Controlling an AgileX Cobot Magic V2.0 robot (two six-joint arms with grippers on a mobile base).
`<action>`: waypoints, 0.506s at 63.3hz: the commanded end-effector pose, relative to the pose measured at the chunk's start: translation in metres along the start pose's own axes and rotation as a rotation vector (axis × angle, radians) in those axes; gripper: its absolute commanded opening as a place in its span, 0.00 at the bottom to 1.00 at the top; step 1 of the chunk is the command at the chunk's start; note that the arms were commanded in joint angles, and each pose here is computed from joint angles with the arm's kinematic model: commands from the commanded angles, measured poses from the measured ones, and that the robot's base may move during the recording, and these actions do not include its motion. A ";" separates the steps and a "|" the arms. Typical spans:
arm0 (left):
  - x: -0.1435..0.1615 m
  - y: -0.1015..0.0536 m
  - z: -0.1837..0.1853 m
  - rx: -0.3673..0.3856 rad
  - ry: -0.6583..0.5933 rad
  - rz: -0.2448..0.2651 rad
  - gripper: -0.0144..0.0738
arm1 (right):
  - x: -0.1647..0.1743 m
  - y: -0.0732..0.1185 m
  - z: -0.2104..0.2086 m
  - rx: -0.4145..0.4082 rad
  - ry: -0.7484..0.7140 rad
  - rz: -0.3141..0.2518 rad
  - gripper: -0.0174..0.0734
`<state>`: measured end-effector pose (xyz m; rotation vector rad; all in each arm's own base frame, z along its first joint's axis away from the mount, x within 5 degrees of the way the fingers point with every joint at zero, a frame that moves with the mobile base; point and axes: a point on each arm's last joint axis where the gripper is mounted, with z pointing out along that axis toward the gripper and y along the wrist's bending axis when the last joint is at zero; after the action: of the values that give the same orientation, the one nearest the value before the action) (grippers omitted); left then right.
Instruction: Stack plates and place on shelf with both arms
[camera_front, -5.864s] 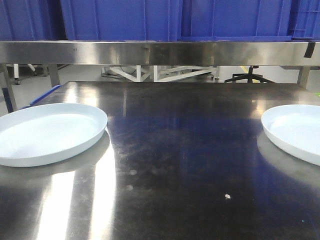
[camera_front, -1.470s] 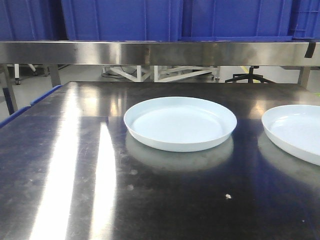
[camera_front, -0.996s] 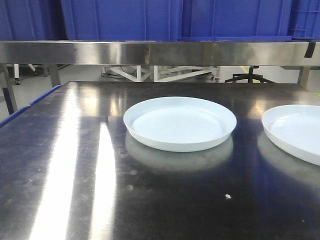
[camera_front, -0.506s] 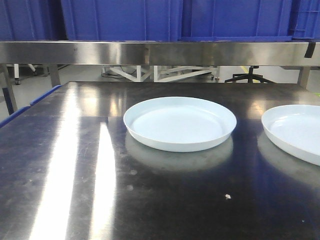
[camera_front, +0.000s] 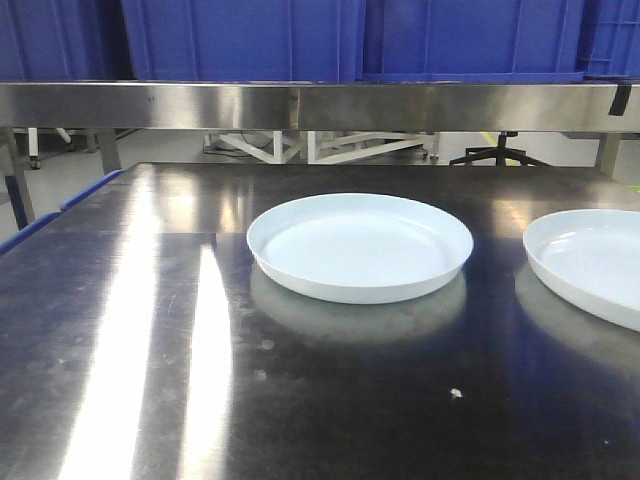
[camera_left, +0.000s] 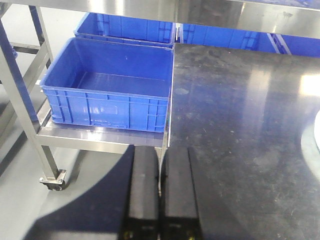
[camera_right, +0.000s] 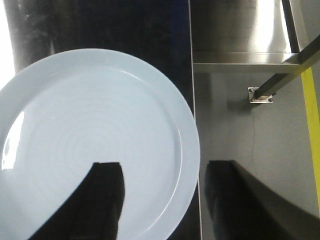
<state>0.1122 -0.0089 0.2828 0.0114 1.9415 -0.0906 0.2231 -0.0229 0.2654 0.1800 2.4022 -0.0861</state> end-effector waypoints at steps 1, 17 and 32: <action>-0.016 -0.002 -0.003 0.015 -0.103 -0.015 0.26 | -0.017 0.000 -0.006 -0.007 -0.103 -0.002 0.72; -0.016 -0.002 -0.003 0.015 -0.103 -0.015 0.26 | -0.021 -0.005 0.007 0.006 -0.123 0.015 0.70; -0.016 -0.002 -0.003 0.015 -0.103 -0.015 0.26 | -0.023 -0.032 0.022 0.075 -0.126 0.088 0.62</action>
<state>0.1122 -0.0089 0.2828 0.0114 1.9415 -0.0906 0.2412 -0.0491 0.2497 0.2925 2.3784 -0.1229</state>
